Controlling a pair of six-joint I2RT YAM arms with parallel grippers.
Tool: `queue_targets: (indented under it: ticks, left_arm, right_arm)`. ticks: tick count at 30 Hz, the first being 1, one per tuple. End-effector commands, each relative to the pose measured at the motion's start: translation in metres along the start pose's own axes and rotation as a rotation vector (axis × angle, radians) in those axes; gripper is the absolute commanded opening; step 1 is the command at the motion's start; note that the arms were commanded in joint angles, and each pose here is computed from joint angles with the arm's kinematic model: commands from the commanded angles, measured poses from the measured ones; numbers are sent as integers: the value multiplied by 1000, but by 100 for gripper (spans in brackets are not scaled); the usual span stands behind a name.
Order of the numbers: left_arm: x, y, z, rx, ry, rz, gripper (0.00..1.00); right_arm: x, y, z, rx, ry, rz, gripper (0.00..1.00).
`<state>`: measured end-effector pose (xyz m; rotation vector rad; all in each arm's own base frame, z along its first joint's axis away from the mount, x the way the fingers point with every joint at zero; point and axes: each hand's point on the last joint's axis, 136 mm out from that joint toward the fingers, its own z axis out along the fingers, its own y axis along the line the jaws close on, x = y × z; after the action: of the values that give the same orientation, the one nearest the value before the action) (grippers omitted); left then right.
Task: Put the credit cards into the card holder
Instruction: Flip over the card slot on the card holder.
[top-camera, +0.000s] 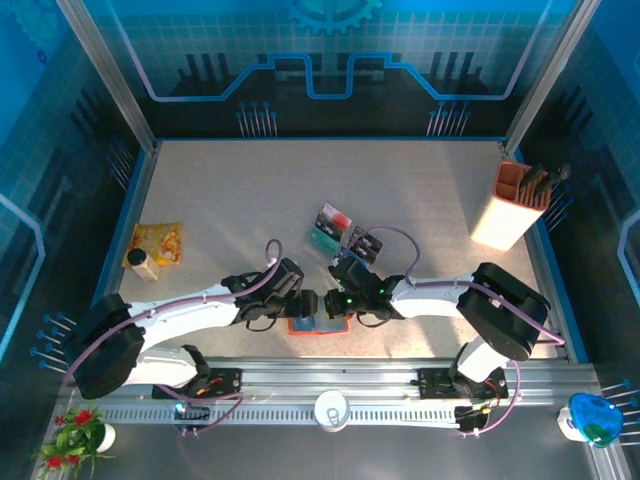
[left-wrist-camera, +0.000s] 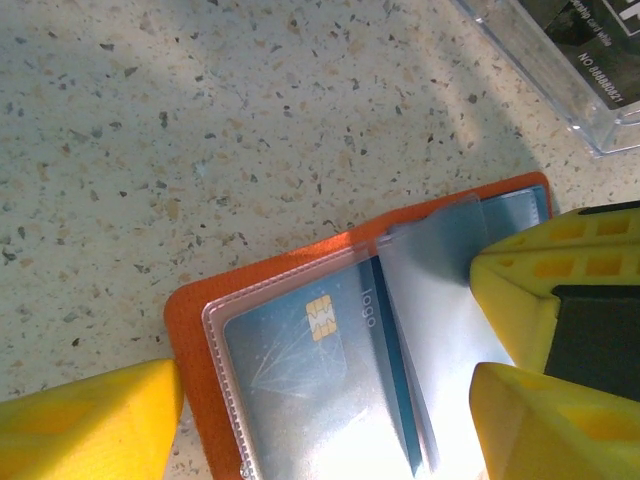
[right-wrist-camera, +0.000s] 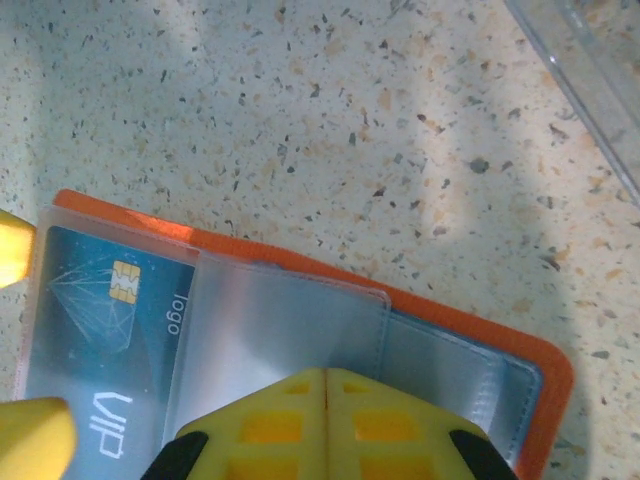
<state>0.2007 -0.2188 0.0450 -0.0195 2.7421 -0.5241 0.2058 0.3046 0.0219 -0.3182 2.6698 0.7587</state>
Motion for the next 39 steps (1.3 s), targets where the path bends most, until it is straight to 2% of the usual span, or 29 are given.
queue_targets:
  ticks: [1,13,17,20,24,28,32,36,39]
  left_arm:
    - [4,1,7,-1,9,30,77]
    - [11,12,27,-67,49,50,80]
    - [17,17,32,-88,72,53,73]
    - [20,19,34,-93,81,55,66]
    - [22,20,37,-96,87,56,64]
    - [22,20,39,-99,92,57,64]
    - [18,15,36,-85,82,56,64]
    - [8,5,22,-63,52,60,71]
    - [-1,-3,7,-41,20,59,75]
  right_arm:
    - [11,0,5,-18,27,29,2]
    - [14,1,5,-50,16,58,1]
    - [7,3,-6,-59,-11,57,3]
    - [-1,2,-18,-61,-49,67,14]
    - [-7,1,-28,-58,-72,67,30]
    - [-7,-2,-28,-51,-70,64,34]
    - [-6,-8,-28,-29,-64,53,26]
    - [-5,-16,-30,16,-54,19,11]
    - [-5,-17,-32,28,-51,-3,5]
